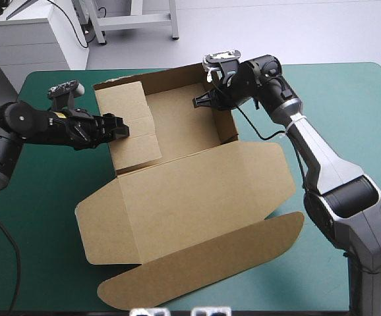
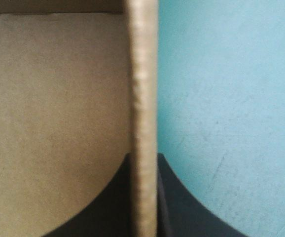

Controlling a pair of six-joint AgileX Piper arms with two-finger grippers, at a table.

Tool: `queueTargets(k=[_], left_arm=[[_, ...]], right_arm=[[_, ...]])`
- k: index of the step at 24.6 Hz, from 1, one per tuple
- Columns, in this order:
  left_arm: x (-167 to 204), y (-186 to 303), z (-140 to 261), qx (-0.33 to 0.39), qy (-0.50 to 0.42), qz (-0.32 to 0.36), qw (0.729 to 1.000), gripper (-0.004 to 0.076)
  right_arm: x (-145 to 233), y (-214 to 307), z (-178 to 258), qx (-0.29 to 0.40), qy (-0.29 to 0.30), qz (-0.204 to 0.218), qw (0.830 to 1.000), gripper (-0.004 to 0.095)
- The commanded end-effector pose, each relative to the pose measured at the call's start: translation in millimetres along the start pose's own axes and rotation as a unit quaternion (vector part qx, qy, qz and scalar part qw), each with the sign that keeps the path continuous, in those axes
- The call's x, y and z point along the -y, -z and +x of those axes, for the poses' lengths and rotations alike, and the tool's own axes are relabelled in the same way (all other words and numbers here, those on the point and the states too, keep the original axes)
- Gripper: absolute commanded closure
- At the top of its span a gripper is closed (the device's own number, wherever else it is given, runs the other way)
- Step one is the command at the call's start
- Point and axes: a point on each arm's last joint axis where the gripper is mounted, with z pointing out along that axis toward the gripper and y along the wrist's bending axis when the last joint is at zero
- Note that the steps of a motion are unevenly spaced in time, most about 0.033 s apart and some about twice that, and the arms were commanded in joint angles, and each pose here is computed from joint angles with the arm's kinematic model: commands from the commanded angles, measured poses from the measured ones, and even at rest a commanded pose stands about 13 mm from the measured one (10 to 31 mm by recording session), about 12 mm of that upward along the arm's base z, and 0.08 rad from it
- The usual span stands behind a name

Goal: Fold the box

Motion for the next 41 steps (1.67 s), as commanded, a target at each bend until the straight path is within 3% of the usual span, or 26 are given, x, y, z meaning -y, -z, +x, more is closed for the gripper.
queueTargets(k=[1, 6, 8, 10, 11, 14, 23, 34, 41], left_arm=[[17.5, 3.7, -8.4, 0.058, -0.005, -0.01, 0.998, 0.0255], [11.9, -30.6, -10.4, 0.029, 0.03, -0.034, 0.999, 0.0295], [9.1, -36.8, -10.4, 0.02, 0.033, -0.038, 0.999, 0.037], [9.1, -36.8, -10.4, 0.02, 0.033, -0.038, 0.999, 0.0501], [9.1, -36.8, -10.4, 0.019, 0.024, -0.038, 0.999, 0.0588], [8.2, -37.4, -12.2, 0.027, 0.003, -0.042, 0.999, 0.0727], [27.3, -13.6, -40.5, 0.078, -0.039, -0.03, 0.996, 0.0732], [6.8, -58.7, -45.4, -0.064, -0.033, -0.096, 0.993, 0.0732], [16.3, -92.2, -34.4, -0.102, -0.106, -0.151, 0.978, 0.0732]], right_arm=[[-12.3, 56.8, -16.0, 0.078, -0.013, -0.033, 0.996, 0.0924], [-11.0, 93.1, -15.9, 0.099, 0.004, -0.009, 0.995, 0.0924], [-8.0, 97.1, -10.9, 0.075, 0.01, 0.009, 0.997, 0.0924], [-4.7, 96.6, -6.5, 0.05, 0.012, 0.027, 0.998, 0.0926], [-4.2, 96.5, -4.3, 0.038, 0.012, 0.03, 0.999, 0.0926], [-7.0, 97.1, -2.0, 0.027, 0.006, 0.014, 1.0, 0.0926], [-4.3, 73.8, 13.1, -0.023, -0.016, 0.013, 1.0, 0.0926], [2.2, 43.8, 36.0, -0.087, -0.043, 0.029, 0.995, 0.0925], [6.5, 26.3, 51.1, -0.121, -0.048, 0.038, 0.991, 0.0926]])
